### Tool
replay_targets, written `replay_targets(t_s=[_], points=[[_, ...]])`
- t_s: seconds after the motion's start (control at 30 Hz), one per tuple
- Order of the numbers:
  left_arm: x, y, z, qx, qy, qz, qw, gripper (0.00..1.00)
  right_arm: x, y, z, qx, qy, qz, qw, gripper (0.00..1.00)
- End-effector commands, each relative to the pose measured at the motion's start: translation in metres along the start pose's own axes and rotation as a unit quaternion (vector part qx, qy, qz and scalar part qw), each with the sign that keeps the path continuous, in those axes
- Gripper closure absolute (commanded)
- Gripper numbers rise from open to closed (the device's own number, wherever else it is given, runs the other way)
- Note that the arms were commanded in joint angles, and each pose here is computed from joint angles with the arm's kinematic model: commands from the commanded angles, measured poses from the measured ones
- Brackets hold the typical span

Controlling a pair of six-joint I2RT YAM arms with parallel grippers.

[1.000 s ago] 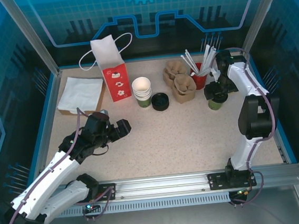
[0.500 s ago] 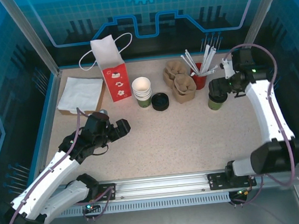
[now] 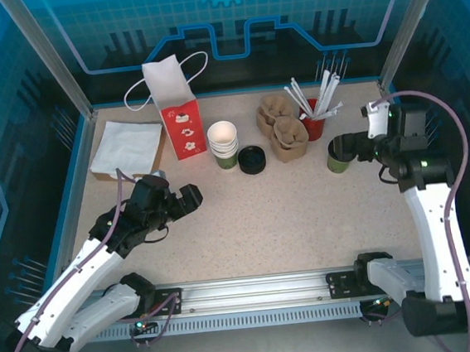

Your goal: Pack the takeout coffee

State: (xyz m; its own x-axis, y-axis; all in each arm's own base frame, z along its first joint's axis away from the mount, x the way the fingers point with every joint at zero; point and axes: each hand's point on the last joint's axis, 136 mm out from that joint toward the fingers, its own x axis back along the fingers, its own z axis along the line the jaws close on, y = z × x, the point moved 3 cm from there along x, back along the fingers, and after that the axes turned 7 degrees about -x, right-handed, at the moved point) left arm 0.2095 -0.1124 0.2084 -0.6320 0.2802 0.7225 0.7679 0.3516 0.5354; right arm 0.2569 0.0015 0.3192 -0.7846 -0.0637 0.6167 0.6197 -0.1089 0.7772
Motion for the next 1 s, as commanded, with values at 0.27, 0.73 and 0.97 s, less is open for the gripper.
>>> replay_targets(t_s=[0.27, 0.73, 0.97], points=[[0.015, 0.013, 0.000, 0.000, 0.003, -0.031, 1.000, 0.01, 0.001, -0.008, 0.015, -0.051, 0.070, -0.034, 0.996, 0.00], [0.062, 0.075, -0.005, 0.006, 0.030, -0.078, 0.996, 0.01, -0.011, -0.017, 0.040, -0.109, 0.162, -0.003, 0.981, 0.00], [0.069, 0.140, -0.009, 0.014, 0.054, -0.088, 0.995, 0.08, -0.013, -0.021, 0.043, -0.107, 0.165, 0.007, 0.980, 0.00]])
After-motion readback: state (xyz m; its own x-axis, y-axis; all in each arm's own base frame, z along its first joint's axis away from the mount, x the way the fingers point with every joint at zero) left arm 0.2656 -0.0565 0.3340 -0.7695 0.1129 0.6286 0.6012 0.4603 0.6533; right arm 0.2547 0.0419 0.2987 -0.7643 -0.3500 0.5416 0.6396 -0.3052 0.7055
